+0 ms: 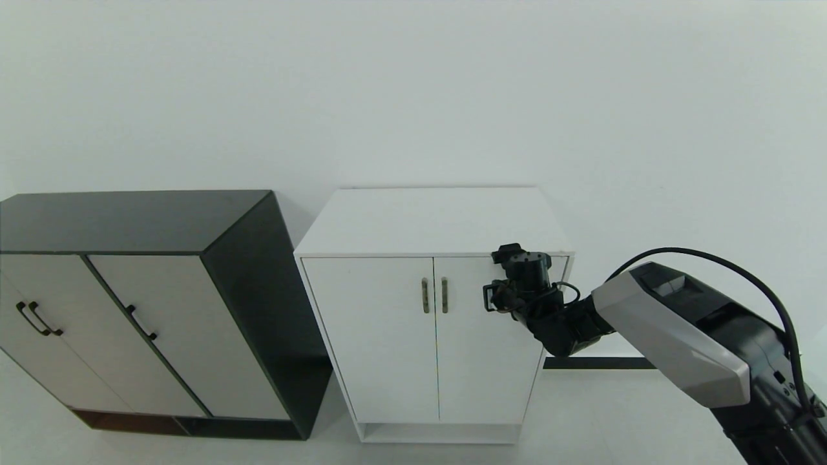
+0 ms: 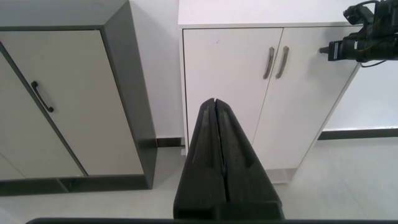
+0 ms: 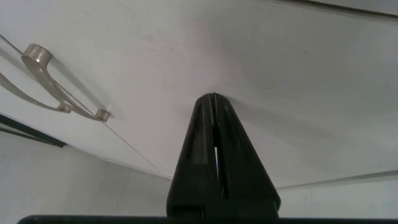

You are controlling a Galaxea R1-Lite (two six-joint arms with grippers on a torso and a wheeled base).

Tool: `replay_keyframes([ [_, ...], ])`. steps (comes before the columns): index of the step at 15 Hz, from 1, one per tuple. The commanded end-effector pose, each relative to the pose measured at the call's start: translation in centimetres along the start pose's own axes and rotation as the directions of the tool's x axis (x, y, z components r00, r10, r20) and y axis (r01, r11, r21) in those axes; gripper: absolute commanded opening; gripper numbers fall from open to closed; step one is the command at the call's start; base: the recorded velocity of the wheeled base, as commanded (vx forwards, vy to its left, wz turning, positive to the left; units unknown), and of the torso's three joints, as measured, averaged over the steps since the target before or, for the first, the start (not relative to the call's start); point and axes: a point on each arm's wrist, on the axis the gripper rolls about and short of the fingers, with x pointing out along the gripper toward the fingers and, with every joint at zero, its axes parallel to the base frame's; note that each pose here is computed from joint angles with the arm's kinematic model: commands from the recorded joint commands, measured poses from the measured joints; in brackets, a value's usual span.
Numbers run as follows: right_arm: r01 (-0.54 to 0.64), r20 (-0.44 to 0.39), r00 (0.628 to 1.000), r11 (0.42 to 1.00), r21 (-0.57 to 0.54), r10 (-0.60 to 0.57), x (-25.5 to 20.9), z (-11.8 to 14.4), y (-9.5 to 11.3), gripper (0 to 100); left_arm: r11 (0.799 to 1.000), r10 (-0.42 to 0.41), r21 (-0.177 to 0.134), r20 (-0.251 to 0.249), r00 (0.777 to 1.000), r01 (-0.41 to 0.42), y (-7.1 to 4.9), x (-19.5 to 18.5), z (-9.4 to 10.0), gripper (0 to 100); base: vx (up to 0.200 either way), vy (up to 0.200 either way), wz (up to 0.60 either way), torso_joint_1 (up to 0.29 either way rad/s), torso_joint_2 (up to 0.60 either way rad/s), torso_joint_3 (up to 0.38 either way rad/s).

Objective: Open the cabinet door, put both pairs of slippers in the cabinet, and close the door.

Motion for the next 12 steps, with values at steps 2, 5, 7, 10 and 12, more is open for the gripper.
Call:
replay_keyframes([
  [2, -0.001, -0.002, 1.0, 1.0, 0.003, 0.001, -0.7, 0.2, 0.1, 0, 1.0, -0.001, 0.003, -0.001, 1.0, 0.001, 0.0, 0.0, 0.0, 0, 0.0, 0.0, 0.0, 0.0, 0.0, 0.0],
  [5, -0.016, 0.008, 1.0, 1.0, 0.001, 0.016, -2.8, 0.7, 0.5, 0, 1.0, -0.001, 0.001, -0.001, 1.0, 0.001, 0.0, 0.0, 0.0, 0, 0.0, 0.0, 0.0, 0.0, 0.0, 0.0],
  [7, -0.013, 0.008, 1.0, 1.0, 0.001, 0.013, -4.3, 0.8, 0.1, 0, 1.0, -0.001, 0.001, -0.001, 1.0, 0.001, 0.0, 0.0, 0.0, 0, 0.0, 0.0, 0.0, 0.0, 0.0, 0.0],
  [10, -0.009, 0.007, 1.0, 1.0, 0.002, 0.009, -7.7, 1.0, -0.8, 0, 1.0, -0.001, 0.002, 0.0, 1.0, 0.001, 0.0, 0.0, 0.0, 0, 0.0, 0.0, 0.0, 0.0, 0.0, 0.0],
  [12, 0.008, 0.009, 1.0, 1.0, 0.005, -0.008, -10.7, 1.1, -1.9, 0, 1.0, -0.001, 0.0, -0.001, 1.0, 0.001, 0.0, 0.0, 0.0, 0, 0.0, 0.0, 0.0, 0.0, 0.0, 0.0],
])
